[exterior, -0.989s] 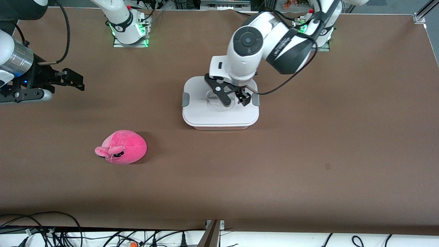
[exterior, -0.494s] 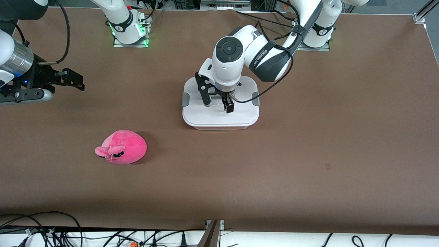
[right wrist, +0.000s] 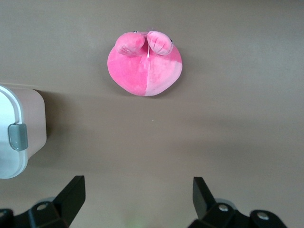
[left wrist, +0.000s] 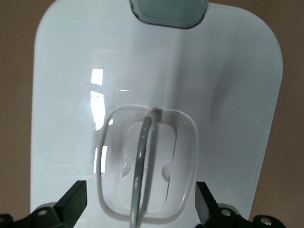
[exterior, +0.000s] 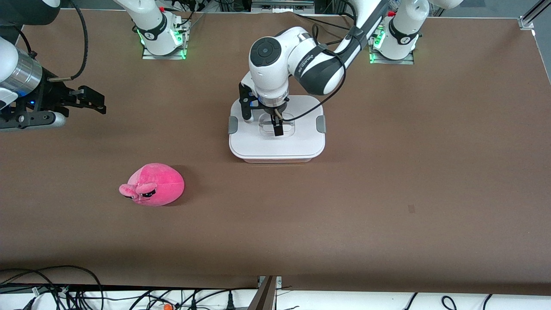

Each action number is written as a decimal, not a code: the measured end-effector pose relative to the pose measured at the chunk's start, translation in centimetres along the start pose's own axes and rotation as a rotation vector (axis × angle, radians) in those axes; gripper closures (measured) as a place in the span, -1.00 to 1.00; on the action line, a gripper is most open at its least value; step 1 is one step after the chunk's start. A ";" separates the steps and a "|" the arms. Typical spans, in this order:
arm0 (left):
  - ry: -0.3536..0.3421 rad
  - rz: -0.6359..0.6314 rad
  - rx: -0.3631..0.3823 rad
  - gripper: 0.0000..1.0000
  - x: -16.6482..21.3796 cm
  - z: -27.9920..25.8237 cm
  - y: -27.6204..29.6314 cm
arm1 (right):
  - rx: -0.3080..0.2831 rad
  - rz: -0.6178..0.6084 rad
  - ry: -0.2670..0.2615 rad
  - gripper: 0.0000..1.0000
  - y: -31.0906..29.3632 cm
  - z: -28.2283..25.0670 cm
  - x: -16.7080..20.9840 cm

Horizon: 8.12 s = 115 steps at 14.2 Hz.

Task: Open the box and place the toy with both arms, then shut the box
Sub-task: 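Close the left gripper on the lid handle, then lift the white lid with the left gripper and set it beside the tub, then reach the right gripper down and grasp the pink plush toy, then carry the pink toy with the right gripper over the pink tub, then lower the toy into the tub and open the right gripper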

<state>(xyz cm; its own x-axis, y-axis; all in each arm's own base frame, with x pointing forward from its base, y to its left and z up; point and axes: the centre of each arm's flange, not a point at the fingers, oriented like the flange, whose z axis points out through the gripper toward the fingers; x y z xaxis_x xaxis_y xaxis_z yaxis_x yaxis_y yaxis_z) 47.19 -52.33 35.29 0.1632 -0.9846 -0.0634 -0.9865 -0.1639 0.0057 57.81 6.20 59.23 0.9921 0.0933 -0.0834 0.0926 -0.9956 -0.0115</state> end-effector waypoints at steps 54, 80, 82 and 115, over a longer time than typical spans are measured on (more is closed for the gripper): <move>-0.125 -0.027 -0.268 0.86 -58.4 -9.3 -28.2 | -0.041 -0.032 -0.034 -1.00 -1.4 15.1 8.8; -0.121 -0.010 -0.262 0.86 -57.4 -9.4 -28.2 | 0.037 -0.391 0.008 0.87 -5.8 21.3 11.7; -0.120 -0.005 -0.261 0.86 -57.1 -9.4 -28.2 | 0.064 -0.516 -0.002 0.87 -10.0 17.0 10.6; -0.119 -0.001 -0.261 0.86 -56.9 -9.4 -28.2 | -0.290 -1.259 0.075 -0.52 -50.9 31.4 -4.6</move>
<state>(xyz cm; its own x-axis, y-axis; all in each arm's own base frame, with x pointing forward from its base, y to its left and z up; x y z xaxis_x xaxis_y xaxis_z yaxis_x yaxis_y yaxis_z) 65.89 7.73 48.16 0.1463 -0.9726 -0.1804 -0.9463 -0.1908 0.2611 45.94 56.60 28.93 0.2112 0.9704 -0.1173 0.9662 -0.1892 0.1751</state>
